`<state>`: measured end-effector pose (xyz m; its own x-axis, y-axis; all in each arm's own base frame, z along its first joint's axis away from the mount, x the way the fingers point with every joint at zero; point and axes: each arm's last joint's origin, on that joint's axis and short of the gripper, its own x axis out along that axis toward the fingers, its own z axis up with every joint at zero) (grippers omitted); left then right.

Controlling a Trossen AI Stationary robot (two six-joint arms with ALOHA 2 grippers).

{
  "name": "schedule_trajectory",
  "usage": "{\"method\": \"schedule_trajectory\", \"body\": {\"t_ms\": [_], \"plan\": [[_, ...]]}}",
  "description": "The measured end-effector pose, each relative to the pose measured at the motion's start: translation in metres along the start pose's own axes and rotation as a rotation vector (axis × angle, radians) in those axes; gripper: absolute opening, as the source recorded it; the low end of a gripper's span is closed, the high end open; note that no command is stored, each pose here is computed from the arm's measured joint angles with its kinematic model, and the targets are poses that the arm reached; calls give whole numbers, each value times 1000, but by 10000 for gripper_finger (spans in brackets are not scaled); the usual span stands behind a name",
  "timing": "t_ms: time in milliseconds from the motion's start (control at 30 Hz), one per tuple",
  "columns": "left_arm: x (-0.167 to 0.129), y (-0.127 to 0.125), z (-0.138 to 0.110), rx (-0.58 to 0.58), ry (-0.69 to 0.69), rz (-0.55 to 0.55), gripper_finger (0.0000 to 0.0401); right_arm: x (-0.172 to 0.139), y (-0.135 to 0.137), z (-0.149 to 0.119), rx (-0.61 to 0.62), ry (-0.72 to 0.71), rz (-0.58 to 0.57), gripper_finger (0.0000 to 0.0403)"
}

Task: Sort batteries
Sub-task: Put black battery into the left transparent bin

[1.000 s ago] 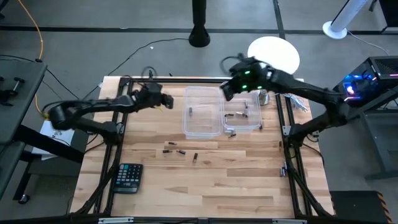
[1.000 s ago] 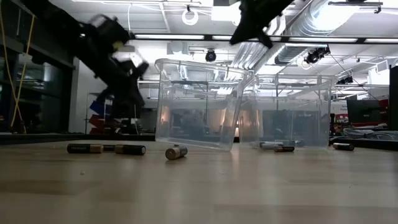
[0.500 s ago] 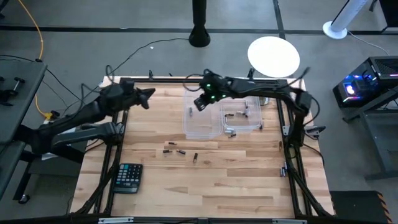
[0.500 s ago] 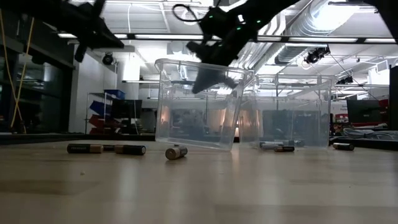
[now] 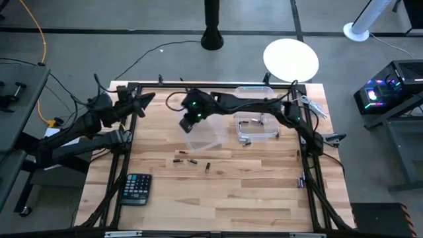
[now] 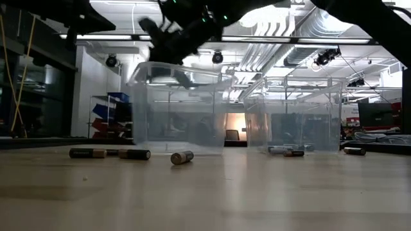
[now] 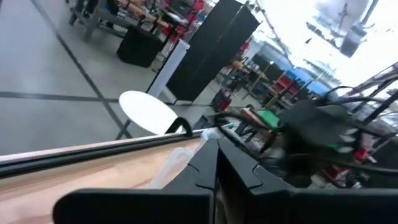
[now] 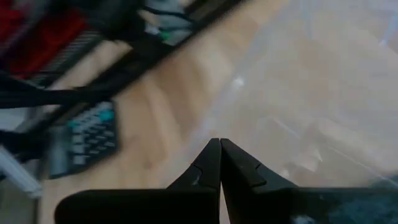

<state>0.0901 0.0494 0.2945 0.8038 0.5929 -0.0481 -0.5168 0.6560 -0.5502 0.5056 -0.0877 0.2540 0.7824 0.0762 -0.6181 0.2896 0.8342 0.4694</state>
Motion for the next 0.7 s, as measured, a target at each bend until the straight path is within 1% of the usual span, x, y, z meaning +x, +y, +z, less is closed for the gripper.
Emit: {"method": "schedule_trajectory", "body": {"t_ms": [133, 200, 267, 367, 467, 600, 700], "plan": [[0, 2, -3, 9, 27, 28, 0, -1, 26, 12, -85, -33, 94, 0], [0, 4, -5, 14, 48, 42, 0, -9, 33, 19, -124, -44, 105, 0], [0, 5, -7, 18, 64, 57, 0, -22, 37, 28, -146, -53, 89, 0], [-1, 9, -11, 31, 93, 112, 0, -49, 35, 40, -192, -51, -17, 0], [-2, 15, -17, 51, 145, 210, 0, -68, 22, 42, -207, -1, -123, 0], [-6, 25, -28, 19, 231, 338, 0, -75, -7, 32, -168, 153, -228, 0], [-10, 31, -34, -2, 283, 421, 0, -83, -20, 30, -178, 207, -324, 0]]}}
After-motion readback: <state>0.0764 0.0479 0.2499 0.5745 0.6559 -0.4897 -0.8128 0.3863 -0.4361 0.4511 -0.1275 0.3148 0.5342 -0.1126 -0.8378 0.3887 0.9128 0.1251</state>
